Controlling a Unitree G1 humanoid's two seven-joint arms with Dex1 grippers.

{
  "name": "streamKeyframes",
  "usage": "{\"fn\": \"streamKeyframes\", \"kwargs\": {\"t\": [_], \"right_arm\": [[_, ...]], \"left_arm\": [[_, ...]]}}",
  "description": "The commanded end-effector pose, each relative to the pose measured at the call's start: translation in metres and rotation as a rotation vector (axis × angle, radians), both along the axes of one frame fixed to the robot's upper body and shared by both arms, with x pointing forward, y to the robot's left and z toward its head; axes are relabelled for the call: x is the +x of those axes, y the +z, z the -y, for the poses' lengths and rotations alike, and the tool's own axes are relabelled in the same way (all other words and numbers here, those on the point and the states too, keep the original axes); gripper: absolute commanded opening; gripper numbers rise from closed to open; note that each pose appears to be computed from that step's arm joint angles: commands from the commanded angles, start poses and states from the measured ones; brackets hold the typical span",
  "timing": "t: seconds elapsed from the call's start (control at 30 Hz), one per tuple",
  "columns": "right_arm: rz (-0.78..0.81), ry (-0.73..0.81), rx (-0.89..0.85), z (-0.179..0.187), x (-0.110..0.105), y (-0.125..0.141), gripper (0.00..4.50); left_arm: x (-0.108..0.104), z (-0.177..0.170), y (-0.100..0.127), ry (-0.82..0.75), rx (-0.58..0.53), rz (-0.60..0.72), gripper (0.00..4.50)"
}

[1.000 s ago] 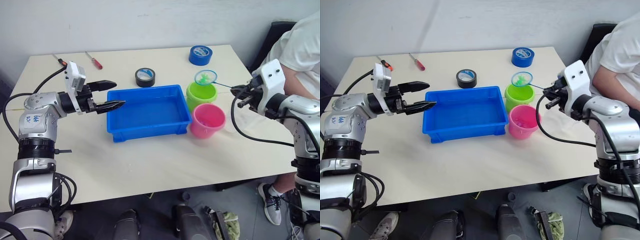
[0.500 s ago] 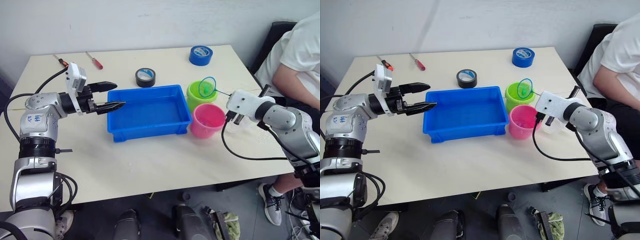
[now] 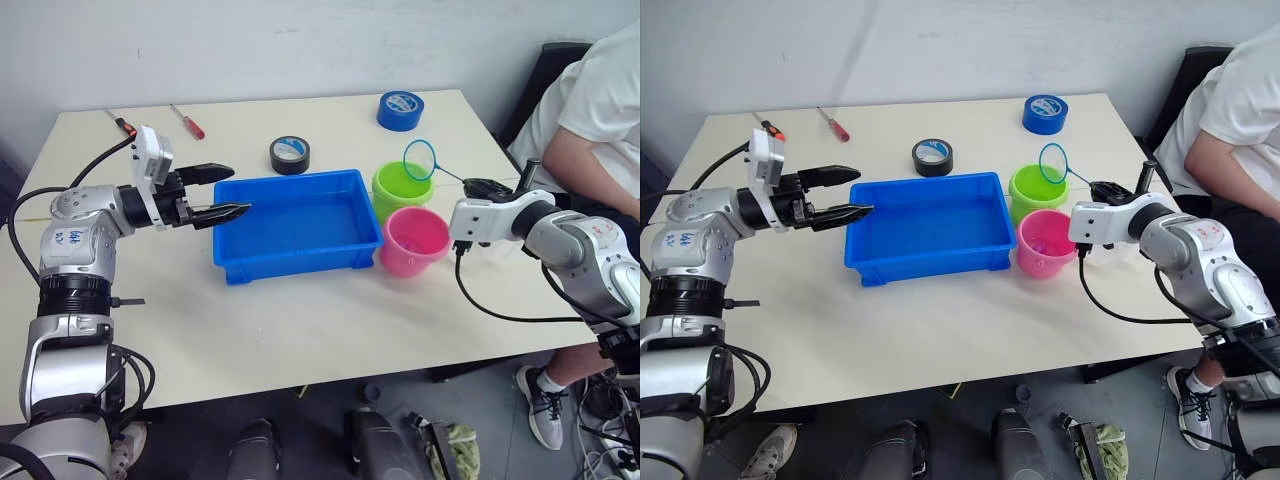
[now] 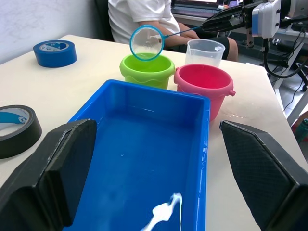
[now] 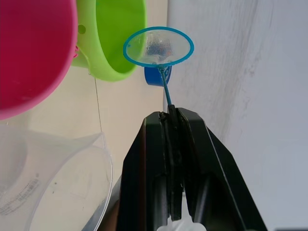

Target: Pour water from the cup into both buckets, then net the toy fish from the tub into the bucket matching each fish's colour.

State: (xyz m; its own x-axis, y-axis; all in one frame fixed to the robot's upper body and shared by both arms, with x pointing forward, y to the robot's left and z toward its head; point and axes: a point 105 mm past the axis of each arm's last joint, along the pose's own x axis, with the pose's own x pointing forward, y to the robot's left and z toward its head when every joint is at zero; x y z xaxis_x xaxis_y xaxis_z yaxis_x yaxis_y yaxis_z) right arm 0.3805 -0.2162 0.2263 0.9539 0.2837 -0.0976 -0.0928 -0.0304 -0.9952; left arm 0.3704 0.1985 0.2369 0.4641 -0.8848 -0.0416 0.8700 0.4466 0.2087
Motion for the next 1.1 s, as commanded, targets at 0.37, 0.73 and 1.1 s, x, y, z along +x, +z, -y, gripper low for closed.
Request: {"fn": "streamKeyframes", "kwargs": {"t": [0.37,0.73,1.1], "right_arm": [[-0.44,0.354,0.721,-0.053,-0.037,0.054,0.0],[-1.131,0.705,0.638,-0.123,-0.097,-0.014,0.0],[-1.184,0.743,0.607,-0.172,-0.086,-0.069,0.0]], "left_arm": [[-0.045,-0.017,0.018,-0.076,0.126,-0.006,4.47],[-0.091,-0.009,0.015,-0.102,0.123,-0.034,4.47],[-0.103,0.015,-0.028,-0.146,0.195,-0.113,4.47]]}}
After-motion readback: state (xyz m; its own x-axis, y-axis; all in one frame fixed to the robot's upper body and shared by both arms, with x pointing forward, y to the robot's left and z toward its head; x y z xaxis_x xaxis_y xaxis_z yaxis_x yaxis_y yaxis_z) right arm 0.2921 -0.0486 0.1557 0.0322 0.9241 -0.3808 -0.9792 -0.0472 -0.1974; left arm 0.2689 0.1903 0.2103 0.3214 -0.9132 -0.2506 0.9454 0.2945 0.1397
